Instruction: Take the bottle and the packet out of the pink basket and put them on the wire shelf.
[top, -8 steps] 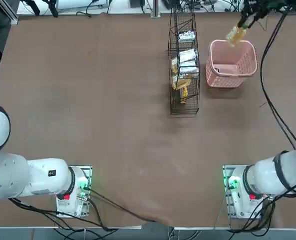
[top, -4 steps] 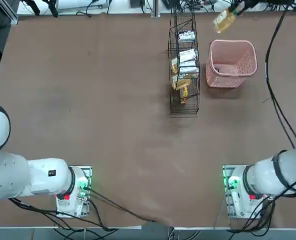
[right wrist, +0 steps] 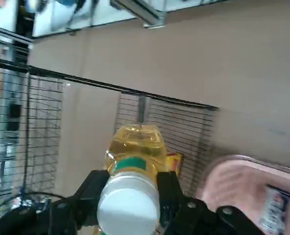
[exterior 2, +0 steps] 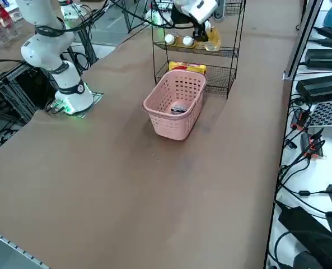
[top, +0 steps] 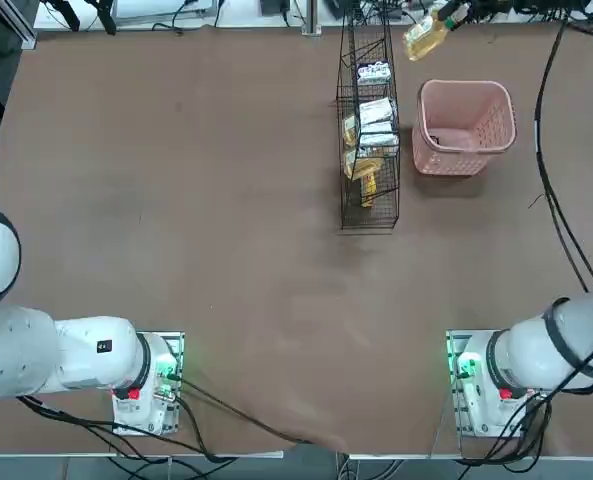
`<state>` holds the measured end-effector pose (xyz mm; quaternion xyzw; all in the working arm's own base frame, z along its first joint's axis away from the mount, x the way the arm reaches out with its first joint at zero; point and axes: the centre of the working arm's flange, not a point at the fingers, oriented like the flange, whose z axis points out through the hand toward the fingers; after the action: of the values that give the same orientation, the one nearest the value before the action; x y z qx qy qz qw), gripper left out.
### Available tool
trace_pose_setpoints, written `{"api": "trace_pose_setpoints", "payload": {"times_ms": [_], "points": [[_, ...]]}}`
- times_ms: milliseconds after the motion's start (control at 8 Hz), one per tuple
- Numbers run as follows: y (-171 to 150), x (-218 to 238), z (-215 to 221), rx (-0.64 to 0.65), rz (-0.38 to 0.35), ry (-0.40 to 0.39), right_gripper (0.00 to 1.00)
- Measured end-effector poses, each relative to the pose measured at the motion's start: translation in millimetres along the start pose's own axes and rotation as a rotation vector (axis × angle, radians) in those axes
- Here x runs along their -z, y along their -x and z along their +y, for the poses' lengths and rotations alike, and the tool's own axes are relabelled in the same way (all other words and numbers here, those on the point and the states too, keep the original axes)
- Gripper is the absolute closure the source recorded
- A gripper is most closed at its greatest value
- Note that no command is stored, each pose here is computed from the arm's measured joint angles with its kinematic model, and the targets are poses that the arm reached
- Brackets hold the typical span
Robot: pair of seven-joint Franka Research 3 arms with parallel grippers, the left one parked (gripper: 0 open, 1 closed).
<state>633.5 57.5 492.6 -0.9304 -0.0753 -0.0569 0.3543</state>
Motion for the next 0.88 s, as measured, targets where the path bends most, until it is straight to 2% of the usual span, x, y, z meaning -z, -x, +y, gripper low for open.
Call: {"api": "trace_pose_setpoints", "payload": {"times_ms": [500, 875], "points": [[-5, -33, -5, -0.027, -0.011, -0.107, 0.45], [-4, -64, -15, -0.02, -0.07, -0.137, 0.45]]}}
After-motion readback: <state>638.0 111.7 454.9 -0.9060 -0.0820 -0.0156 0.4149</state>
